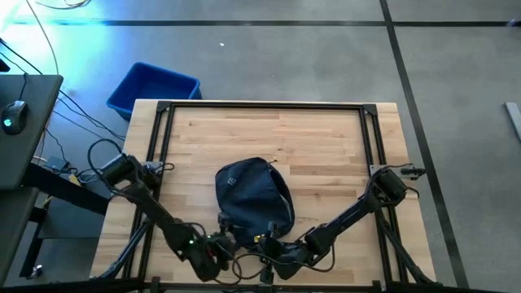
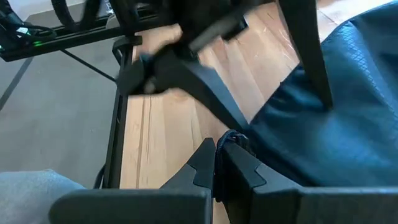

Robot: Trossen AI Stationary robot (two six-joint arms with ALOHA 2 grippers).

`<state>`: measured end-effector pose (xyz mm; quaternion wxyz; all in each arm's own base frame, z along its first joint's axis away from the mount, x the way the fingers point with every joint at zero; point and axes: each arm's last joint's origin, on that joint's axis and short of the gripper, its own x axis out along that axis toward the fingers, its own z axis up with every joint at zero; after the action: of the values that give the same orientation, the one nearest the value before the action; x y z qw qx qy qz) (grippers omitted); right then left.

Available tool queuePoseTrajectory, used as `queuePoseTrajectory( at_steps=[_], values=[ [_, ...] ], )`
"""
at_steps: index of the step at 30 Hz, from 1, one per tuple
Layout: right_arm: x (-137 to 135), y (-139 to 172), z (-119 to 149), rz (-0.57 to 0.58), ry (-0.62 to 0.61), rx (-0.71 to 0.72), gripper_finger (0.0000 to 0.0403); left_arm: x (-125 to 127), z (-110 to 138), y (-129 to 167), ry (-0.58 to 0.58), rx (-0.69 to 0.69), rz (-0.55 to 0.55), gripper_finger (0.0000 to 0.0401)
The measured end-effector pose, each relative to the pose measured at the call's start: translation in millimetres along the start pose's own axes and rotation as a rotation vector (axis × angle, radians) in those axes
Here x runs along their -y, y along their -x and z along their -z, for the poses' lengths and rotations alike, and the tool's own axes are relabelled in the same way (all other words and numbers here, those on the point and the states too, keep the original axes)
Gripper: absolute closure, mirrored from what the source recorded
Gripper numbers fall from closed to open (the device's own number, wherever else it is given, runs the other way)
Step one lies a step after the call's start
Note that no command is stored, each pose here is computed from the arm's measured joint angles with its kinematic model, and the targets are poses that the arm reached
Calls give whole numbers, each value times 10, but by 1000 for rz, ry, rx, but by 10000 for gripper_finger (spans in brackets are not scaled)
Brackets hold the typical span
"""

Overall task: Unpack backpack
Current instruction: Close the black backpack

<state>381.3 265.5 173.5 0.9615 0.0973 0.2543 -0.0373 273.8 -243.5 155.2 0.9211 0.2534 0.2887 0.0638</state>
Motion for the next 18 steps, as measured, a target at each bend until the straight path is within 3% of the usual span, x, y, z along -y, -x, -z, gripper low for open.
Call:
queuePoseTrajectory(
  at_steps=[6,12,18],
  values=[
    [-10,17,32,9,-15,-16,403,5,3,-119,43,-6,56,239],
    [4,43,116,42,-50,-78,403,27,-4,-102,50,-6,73,385],
    [27,120,271,118,-103,-184,403,107,58,7,1,-32,76,399]
  ],
)
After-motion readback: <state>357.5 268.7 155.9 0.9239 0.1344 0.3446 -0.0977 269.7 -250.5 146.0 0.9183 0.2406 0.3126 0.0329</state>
